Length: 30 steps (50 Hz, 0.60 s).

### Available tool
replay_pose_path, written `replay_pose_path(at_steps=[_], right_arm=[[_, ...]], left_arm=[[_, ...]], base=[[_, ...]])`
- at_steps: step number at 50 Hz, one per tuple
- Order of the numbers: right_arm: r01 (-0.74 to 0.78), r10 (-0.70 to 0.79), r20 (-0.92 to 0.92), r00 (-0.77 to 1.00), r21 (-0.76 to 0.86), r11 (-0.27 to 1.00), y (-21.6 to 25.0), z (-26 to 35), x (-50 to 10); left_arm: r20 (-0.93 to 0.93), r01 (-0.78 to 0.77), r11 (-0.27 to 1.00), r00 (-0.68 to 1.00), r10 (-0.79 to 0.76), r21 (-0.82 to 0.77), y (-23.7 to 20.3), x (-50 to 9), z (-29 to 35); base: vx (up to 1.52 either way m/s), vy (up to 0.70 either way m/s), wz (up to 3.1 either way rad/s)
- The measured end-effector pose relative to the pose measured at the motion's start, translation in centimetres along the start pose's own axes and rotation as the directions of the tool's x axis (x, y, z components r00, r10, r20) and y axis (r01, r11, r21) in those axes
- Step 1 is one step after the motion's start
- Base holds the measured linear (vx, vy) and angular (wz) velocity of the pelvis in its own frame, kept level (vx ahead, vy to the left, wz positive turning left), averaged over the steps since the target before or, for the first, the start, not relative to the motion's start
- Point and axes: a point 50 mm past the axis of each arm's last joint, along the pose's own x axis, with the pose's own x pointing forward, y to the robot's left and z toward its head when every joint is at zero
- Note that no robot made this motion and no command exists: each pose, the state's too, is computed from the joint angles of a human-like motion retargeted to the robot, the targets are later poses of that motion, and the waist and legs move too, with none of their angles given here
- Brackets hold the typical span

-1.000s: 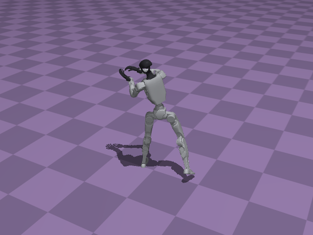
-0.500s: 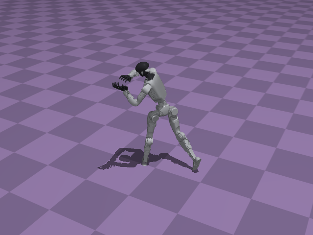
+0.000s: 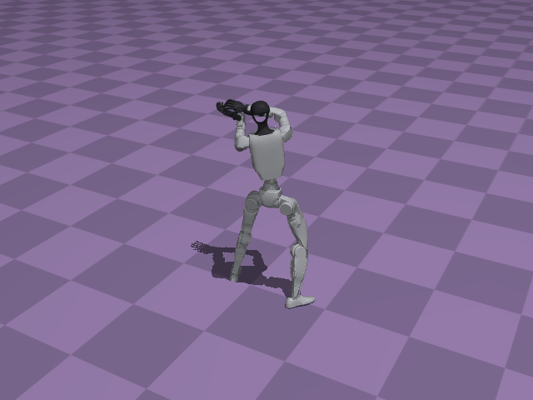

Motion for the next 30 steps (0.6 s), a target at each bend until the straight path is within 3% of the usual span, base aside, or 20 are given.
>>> replay_pose_path(at_steps=[5, 8, 11, 13, 16, 23, 26, 30], right_arm=[[-0.058, 0.063, -0.359, 0.931, 0.025, 0.998, 2.1, -6.6, -3.6], [0.034, 0.059, -0.603, 0.796, 0.142, 0.989, 3.9, -9.8, -6.0], [0.091, 0.077, -0.743, 0.665, 0.182, 0.979, 4.6, -12.4, -10.0], [0.127, 0.100, -0.806, 0.584, 0.212, 0.969, 4.7, -13.7, -12.7], [0.185, 0.097, -0.846, 0.524, 0.225, 0.957, 4.9, -14.3, -15.8], [0.264, 0.102, -0.871, 0.481, 0.255, 0.930, 4.3, -14.4, -19.5], [0.282, 0.093, -0.881, 0.464, 0.246, 0.927, 3.8, -14.6, -21.0], [0.350, 0.065, -0.894, 0.444, 0.239, 0.906, 3.5, -14.5, -21.5]], left_arm=[[-0.297, 0.066, 0.986, 0.955, -0.018, 0.154, -3.4, -0.7, -6.0], [-0.486, 0.289, 0.901, 0.868, -0.103, 0.325, -3.5, 0.0, -9.5], [-0.643, 0.557, 0.702, 0.744, -0.183, 0.444, -3.5, -3.0, -12.7], [-0.752, 0.696, 0.588, 0.624, -0.211, 0.413, -3.8, -5.4, -14.2], [-0.832, 0.632, 0.713, 0.540, -0.125, 0.303, -4.0, -8.3, -15.3], [-0.912, 0.654, 0.735, 0.390, -0.123, 0.180, -3.7, -11.0, -16.3], [-0.911, 0.750, 0.637, 0.370, -0.183, 0.176, -4.2, -12.6, -16.5], [-0.920, 0.779, 0.616, 0.319, -0.228, 0.117, -4.2, -13.0, -16.5]], base=[[-0.19, -0.39, -2.40], [-0.08, -0.38, -2.24], [0.00, -0.29, -2.07], [0.04, -0.21, -2.10], [0.11, -0.16, -2.23], [0.11, -0.11, -2.70], [0.10, -0.06, -2.55], [0.16, 0.03, -2.07]])
